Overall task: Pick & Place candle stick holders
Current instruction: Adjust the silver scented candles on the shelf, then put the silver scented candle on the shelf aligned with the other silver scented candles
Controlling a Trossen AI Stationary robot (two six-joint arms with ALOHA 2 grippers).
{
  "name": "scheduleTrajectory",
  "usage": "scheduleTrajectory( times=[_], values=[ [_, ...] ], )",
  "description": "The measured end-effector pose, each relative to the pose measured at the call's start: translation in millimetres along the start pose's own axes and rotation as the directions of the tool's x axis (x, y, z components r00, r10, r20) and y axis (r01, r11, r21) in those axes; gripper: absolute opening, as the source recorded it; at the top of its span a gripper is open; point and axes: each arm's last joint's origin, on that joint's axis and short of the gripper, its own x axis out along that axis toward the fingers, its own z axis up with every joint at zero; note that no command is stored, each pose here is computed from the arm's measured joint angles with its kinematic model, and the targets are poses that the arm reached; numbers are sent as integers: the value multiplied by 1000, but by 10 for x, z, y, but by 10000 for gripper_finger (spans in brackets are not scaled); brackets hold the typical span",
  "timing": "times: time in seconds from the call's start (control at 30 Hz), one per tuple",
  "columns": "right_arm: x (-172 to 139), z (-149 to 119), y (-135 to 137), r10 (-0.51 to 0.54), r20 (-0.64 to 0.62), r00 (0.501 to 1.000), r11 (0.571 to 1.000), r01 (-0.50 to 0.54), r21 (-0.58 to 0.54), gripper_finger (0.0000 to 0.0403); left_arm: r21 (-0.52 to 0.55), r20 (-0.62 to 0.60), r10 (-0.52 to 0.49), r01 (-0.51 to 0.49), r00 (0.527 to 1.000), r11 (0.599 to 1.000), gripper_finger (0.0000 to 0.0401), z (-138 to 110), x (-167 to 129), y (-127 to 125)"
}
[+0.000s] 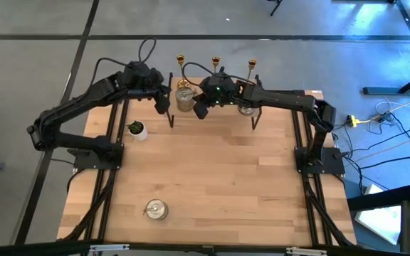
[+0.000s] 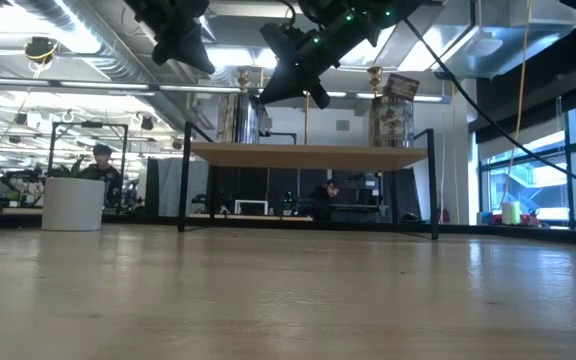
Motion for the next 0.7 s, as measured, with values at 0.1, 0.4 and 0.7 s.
scheduleTrajectory(
  times=[0.1,0.4,0.7],
  values=[
    [0,2,2,1,3,1000,1000,-1,2,0,-4,4,5,-5,1000,1000,2,1,-15,15],
    [58,-28,-1,0,-5,1000,1000,0,5,0,-5,2,-4,4,1000,1000,2,-1,-13,12],
    [-135,234,113,5,-17,1000,997,-7,-74,0,-22,63,-4,5,998,1000,2,32,-127,14]
  ],
)
